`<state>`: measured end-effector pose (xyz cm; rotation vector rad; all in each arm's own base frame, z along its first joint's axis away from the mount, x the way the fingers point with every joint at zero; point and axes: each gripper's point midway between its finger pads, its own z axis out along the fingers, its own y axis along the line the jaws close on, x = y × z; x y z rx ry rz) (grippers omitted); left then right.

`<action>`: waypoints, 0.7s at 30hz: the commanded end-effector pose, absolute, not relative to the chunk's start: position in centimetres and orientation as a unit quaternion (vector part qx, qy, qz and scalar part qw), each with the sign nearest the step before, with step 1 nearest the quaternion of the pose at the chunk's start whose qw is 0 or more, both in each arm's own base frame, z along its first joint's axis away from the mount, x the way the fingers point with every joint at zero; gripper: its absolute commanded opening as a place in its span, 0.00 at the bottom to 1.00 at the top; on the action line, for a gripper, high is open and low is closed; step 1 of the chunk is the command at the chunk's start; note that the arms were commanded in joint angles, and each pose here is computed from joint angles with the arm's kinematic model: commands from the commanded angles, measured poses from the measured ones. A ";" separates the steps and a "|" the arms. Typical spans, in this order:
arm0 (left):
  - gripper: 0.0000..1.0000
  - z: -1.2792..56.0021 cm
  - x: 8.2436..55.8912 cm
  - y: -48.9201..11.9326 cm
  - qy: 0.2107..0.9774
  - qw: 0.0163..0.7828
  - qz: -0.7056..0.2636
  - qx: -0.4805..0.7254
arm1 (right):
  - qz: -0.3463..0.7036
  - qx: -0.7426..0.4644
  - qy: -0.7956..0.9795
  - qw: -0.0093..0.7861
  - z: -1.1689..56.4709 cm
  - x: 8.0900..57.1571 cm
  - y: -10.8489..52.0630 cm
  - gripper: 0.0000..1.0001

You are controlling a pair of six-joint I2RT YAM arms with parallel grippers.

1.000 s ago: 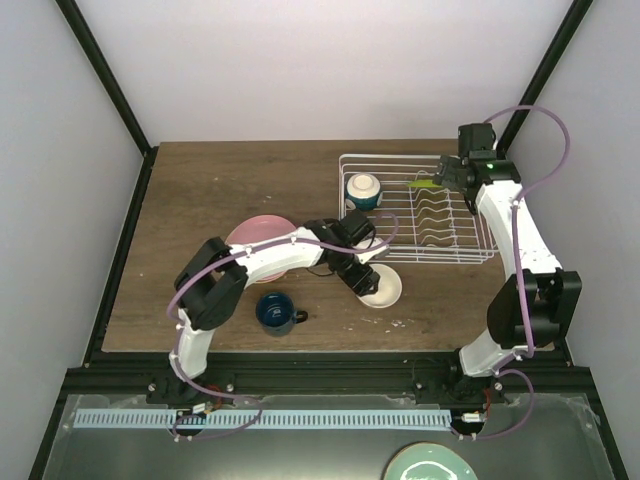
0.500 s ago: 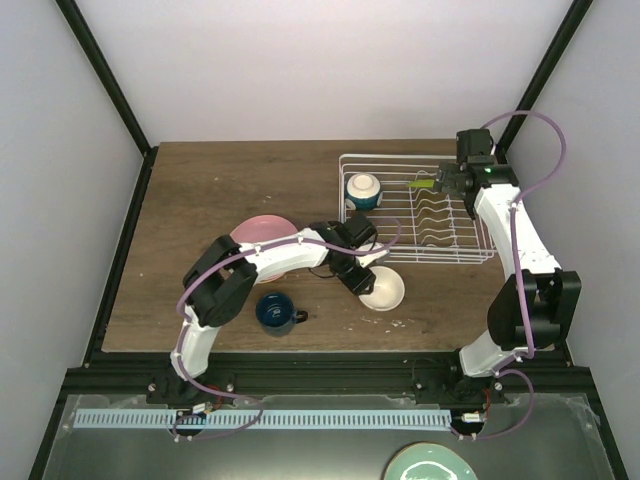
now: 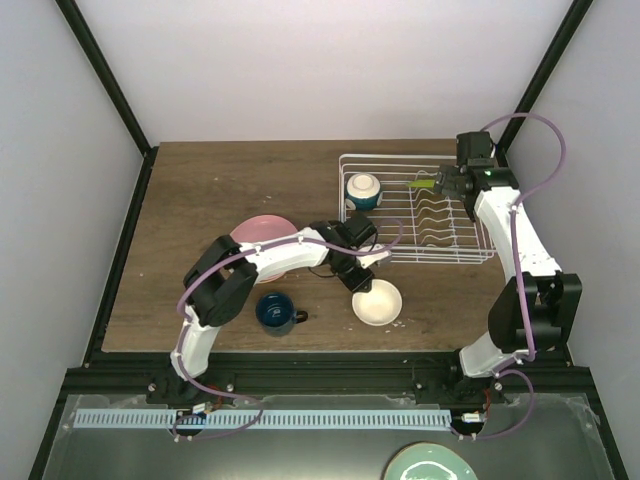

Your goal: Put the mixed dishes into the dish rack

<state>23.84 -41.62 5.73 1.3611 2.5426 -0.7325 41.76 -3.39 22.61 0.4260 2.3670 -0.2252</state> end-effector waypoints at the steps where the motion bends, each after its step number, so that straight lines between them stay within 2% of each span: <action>1: 0.12 8.8 23.1 -42.8 0.823 0.096 -0.291 0.479 | -0.082 0.157 0.908 0.380 24.4 41.4 -3.3 1.00; 8: 0.10 14.1 22.1 -43.6 0.778 0.143 -0.347 0.504 | -0.037 0.125 0.902 0.411 25.9 41.7 -1.7 1.00; 15: 0.10 20.3 21.1 -43.2 0.728 0.204 -0.381 0.532 | 0.039 0.094 0.908 0.406 25.2 42.8 1.1 1.00; 18: 0.10 23.2 22.1 -42.5 0.723 0.244 -0.376 0.526 | 0.075 0.084 0.908 0.402 25.1 43.2 2.4 1.00; 21: 0.09 25.9 25.3 -40.6 0.739 0.293 -0.360 0.489 | 0.113 0.067 0.909 0.396 25.1 43.7 3.8 1.00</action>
